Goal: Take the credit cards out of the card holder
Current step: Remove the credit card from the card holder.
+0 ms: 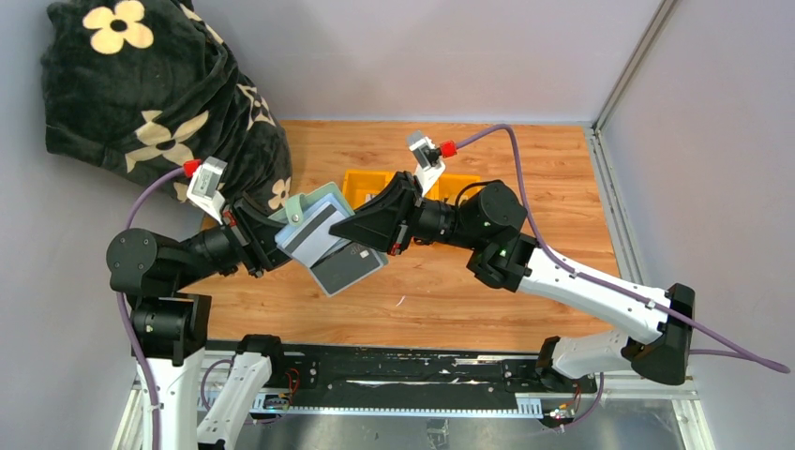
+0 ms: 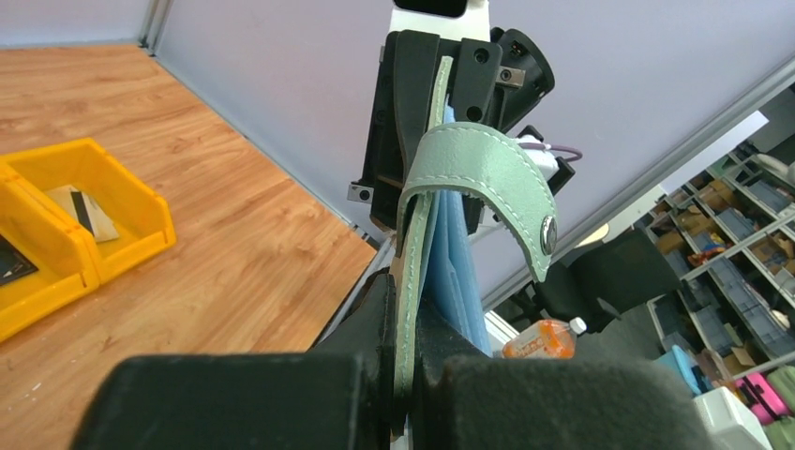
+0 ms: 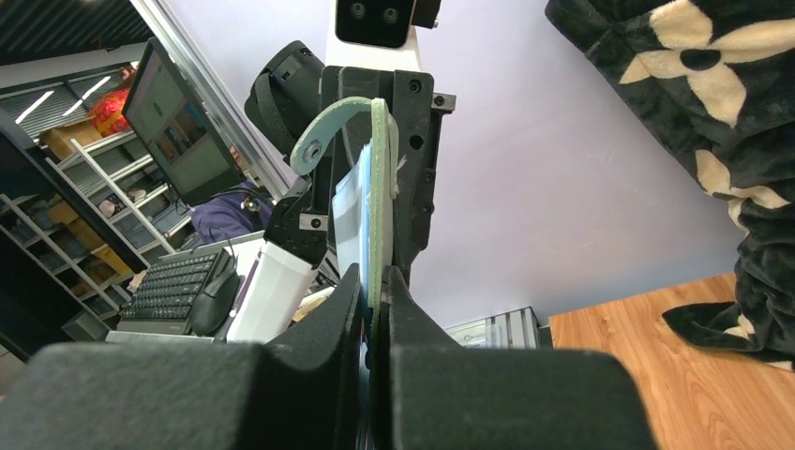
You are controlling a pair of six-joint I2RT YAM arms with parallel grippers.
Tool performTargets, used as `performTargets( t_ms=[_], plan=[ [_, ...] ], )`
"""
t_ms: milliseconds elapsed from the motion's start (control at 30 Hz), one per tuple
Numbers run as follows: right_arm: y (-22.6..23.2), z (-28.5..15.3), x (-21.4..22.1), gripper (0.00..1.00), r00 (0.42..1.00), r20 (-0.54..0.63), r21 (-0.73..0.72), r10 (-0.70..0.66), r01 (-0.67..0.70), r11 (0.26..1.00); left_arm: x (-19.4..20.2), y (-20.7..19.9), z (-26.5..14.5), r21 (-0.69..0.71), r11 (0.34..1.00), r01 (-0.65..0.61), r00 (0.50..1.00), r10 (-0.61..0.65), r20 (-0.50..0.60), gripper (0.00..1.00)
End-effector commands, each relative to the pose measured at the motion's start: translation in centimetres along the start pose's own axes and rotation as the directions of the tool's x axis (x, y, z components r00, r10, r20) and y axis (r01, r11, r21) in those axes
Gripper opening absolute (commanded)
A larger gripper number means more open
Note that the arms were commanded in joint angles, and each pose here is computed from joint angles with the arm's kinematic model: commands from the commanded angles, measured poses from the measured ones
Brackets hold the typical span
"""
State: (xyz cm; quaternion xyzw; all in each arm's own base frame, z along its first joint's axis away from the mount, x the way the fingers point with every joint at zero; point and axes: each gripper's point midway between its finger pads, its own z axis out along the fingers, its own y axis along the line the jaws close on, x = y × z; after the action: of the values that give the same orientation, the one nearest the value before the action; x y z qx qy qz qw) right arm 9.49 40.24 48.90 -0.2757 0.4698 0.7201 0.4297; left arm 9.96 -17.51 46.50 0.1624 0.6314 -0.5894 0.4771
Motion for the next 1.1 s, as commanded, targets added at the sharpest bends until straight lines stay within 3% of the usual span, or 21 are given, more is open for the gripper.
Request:
performTargets(
  t_ms=[0, 133, 333, 400, 567, 667, 733, 867, 1067],
  plan=[
    [1.3, -0.4, -0.5, 0.01, 1.000, 0.019, -0.028, -0.007, 0.007, 1.000, -0.3, -0.9, -0.3, -0.011, 0.998, -0.063, 0.998, 0.063, 0.013, 0.03],
    [1.3, -1.1, -0.4, 0.01, 1.000, 0.024, -0.013, -0.018, 0.018, 1.000, -1.2, -1.1, -0.7, -0.065, 0.983, -0.169, 0.984, 0.172, 0.042, 0.11],
    [1.7, -2.5, 0.6, 0.00, 0.999, -0.026, -0.014, -0.047, 0.046, 0.999, -2.9, -1.2, -1.6, -0.185, 0.918, -0.352, 0.930, 0.365, 0.040, 0.36],
    [1.5, -2.9, 1.1, 0.00, 0.997, -0.051, -0.003, -0.065, 0.065, 0.998, -2.4, -1.5, -1.4, -0.145, 0.922, -0.359, 0.931, 0.364, 0.010, 0.43],
    [0.7, -3.3, 2.3, 0.00, 0.985, -0.150, 0.034, -0.083, 0.089, 0.995, 0.5, -0.8, -0.9, -0.015, 0.970, -0.242, 0.966, 0.240, -0.096, 0.68],
    [0.7, -3.1, 2.6, 0.00, 0.977, -0.193, 0.029, -0.092, 0.099, 0.995, 2.7, -0.5, -1.3, 0.043, 0.977, -0.211, 0.963, 0.215, -0.161, 0.75],
    [1.0, -2.7, 2.5, 0.00, 0.970, -0.222, 0.013, -0.096, 0.101, 0.995, 4.2, 0.2, -1.8, 0.053, 0.970, -0.238, 0.948, 0.244, -0.203, 0.75],
    [0.9, -1.8, 3.6, 0.00, 0.954, -0.288, -0.020, -0.080, 0.077, 0.997, 5.7, 1.5, -2.2, 0.027, 0.973, -0.231, 0.944, 0.231, -0.235, 0.66],
    [1.0, -1.4, 4.4, 0.00, 0.938, -0.334, -0.062, -0.088, 0.071, 0.996, 6.3, 1.9, -2.5, 0.009, 0.973, -0.230, 0.946, 0.225, -0.233, 0.42]
  ],
)
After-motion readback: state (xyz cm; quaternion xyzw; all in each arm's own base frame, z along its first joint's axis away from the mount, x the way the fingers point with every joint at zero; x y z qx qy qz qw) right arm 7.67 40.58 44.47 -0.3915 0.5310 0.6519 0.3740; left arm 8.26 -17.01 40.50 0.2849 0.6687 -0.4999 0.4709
